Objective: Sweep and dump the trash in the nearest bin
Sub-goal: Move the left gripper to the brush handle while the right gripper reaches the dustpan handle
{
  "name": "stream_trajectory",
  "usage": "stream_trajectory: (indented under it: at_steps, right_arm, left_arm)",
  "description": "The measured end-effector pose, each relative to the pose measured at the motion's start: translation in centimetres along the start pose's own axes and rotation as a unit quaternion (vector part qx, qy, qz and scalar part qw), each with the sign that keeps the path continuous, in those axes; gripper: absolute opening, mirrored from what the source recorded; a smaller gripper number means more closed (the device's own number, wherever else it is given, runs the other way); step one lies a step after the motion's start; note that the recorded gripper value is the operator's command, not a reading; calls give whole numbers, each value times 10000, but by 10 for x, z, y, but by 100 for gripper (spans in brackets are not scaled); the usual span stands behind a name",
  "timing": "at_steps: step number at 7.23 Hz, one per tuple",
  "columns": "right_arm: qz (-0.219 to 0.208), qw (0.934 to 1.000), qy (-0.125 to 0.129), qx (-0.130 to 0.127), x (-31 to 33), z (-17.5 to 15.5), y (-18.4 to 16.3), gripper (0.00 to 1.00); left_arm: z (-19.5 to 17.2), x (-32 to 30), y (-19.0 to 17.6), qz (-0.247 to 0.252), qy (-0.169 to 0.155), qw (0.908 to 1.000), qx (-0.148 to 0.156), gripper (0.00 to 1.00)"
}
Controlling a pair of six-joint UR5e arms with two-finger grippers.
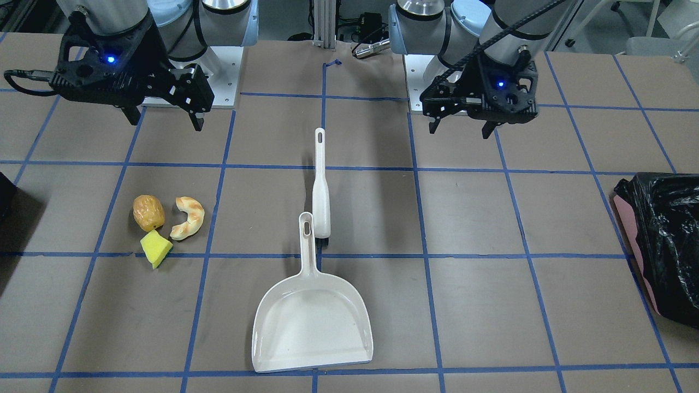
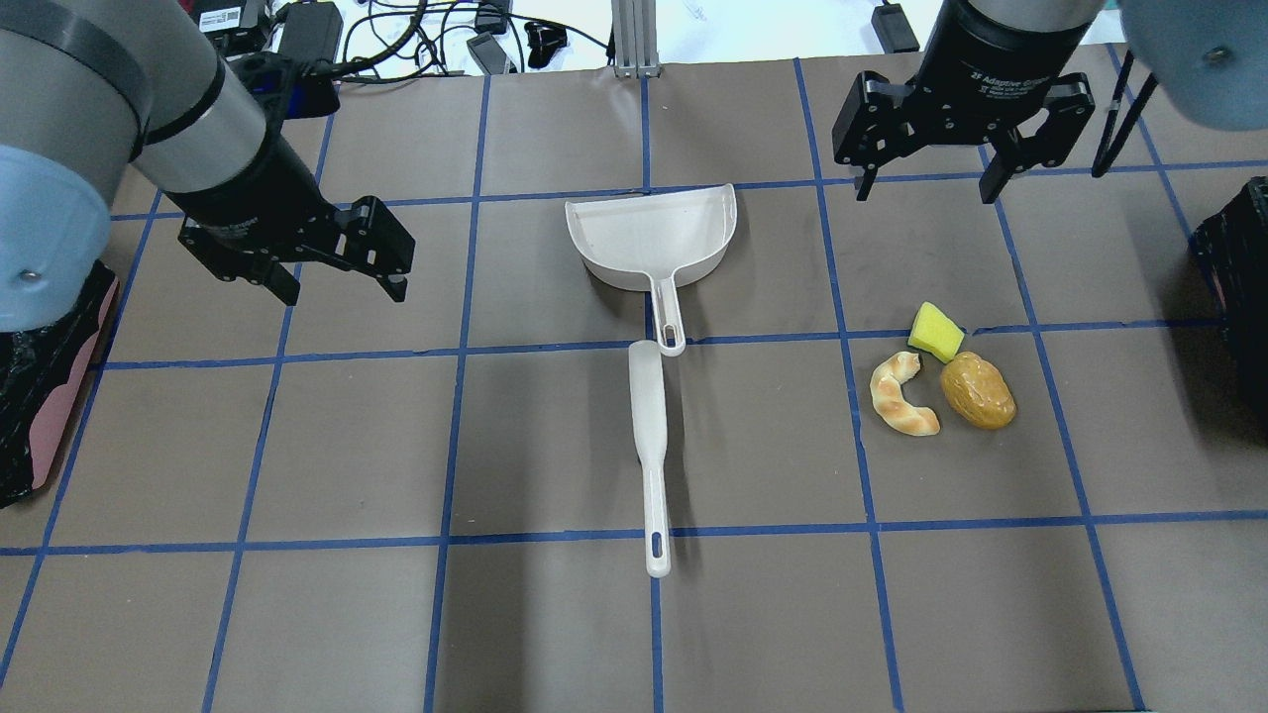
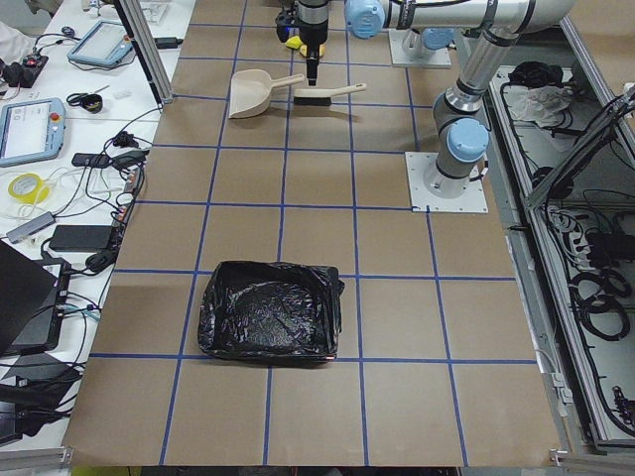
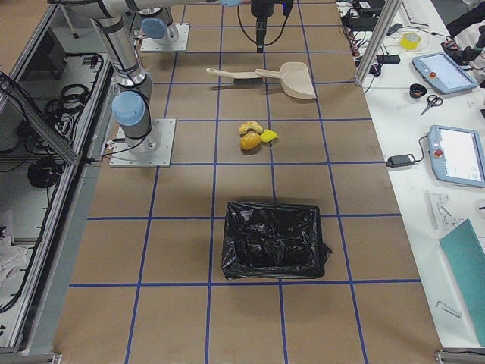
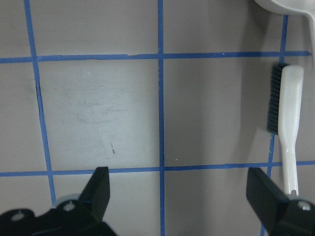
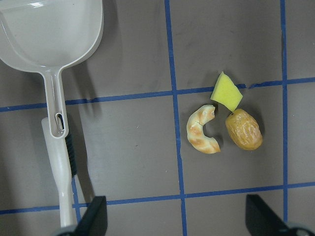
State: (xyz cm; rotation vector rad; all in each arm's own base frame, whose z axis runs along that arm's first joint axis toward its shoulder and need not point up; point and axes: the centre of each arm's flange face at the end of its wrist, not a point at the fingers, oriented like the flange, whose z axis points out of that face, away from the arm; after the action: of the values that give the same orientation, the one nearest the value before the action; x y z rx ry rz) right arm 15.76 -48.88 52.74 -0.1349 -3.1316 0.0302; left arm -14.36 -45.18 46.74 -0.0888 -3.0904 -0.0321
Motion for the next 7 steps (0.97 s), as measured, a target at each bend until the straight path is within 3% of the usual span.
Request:
stream_trajectory:
  at_steps: [3,5,7]
  right_arm:
    - [7,9999,26,-169,0,18,-12,100]
    - [3,9988,70,-480,-7,81,-53,100]
    - [-49,9982,41,-604,-21,140,-83,100]
  left_arm:
    - [30,66,21,330,-29,9993,-176,100]
    - [70,93,40,587,-47,9980,-225,100]
    - [109,121,62,602,85,9979,-221,100]
